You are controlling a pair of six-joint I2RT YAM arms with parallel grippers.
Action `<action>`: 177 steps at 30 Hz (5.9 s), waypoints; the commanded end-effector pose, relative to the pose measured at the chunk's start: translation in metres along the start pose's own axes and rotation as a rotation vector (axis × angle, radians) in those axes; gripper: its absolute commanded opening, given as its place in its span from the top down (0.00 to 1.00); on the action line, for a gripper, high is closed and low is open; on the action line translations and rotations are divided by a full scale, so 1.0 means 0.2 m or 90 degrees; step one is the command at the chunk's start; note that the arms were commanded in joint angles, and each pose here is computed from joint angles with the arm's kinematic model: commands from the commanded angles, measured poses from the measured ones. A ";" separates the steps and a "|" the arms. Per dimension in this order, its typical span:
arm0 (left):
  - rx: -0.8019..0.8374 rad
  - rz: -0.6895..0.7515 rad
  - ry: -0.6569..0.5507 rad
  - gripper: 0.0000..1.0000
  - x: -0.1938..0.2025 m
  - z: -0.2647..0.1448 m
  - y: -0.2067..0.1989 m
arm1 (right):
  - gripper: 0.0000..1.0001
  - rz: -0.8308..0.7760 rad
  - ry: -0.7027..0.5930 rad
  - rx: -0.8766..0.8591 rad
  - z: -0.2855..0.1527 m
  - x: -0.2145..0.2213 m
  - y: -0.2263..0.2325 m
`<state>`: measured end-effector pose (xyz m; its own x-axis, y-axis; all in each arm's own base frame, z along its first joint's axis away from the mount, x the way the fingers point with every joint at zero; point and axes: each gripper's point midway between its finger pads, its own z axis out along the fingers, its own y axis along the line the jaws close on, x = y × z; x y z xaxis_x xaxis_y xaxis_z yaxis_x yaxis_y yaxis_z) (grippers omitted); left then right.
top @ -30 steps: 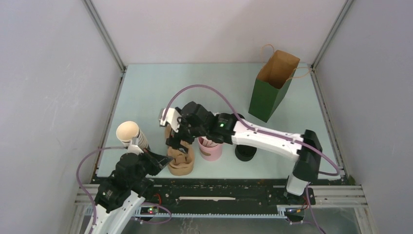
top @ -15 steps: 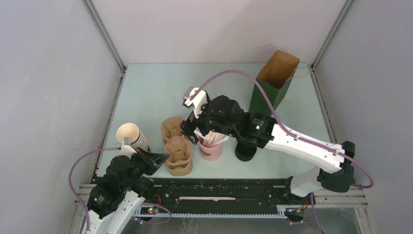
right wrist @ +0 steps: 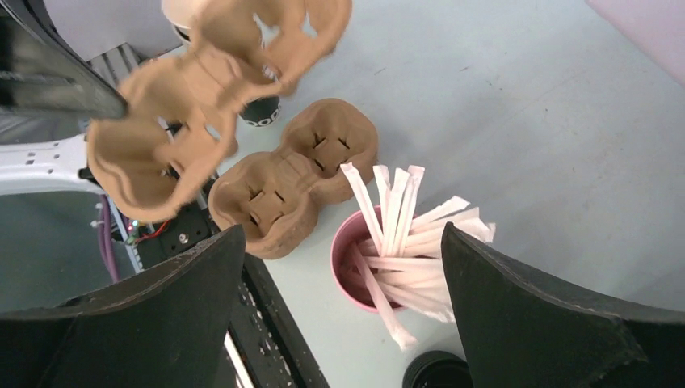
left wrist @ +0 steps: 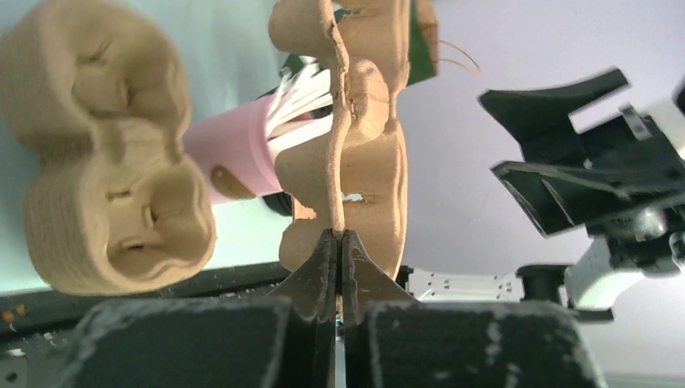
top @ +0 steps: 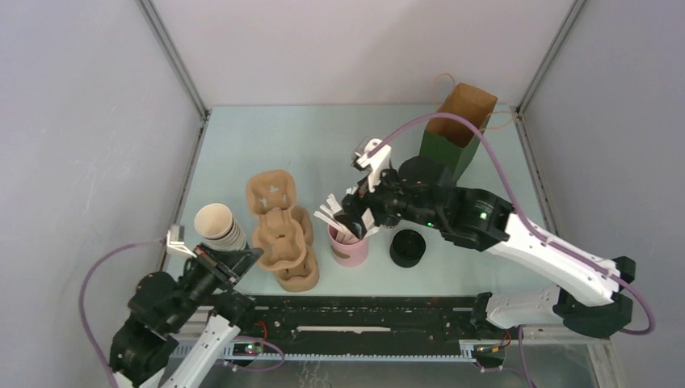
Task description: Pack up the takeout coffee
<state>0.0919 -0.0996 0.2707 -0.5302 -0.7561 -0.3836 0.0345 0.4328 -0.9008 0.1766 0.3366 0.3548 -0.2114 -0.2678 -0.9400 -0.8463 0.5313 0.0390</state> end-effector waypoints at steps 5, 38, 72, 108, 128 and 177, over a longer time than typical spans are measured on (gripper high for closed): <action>0.087 0.411 0.037 1.00 -0.19 -0.07 -0.50 | 0.00 -0.077 -0.078 -0.067 -0.31 -0.15 0.04; 0.265 0.525 0.195 1.00 0.05 0.49 -1.12 | 0.20 -0.255 -0.192 -0.001 -0.53 -0.34 -0.07; 0.249 0.565 0.226 1.00 0.20 0.59 -1.18 | 0.19 -0.230 -0.156 0.067 -0.39 -0.26 -0.35; 0.215 0.579 0.148 0.30 0.06 0.57 -1.25 | 0.47 -0.205 -0.117 0.170 -0.42 -0.19 -0.54; 0.178 0.536 0.061 0.09 0.03 1.38 -1.46 | 0.46 -0.135 -0.089 0.432 -1.30 0.15 -0.70; 0.094 0.552 -0.022 0.69 0.39 2.58 -1.02 | 0.47 -0.071 -0.190 0.337 -1.68 0.27 -0.47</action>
<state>0.4712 -0.5012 0.2885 -0.3198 -0.1610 -0.9337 0.5061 0.8041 -0.3120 0.0797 -0.0029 0.4092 0.0740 -0.1667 -0.9832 -0.4750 0.8610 -0.1817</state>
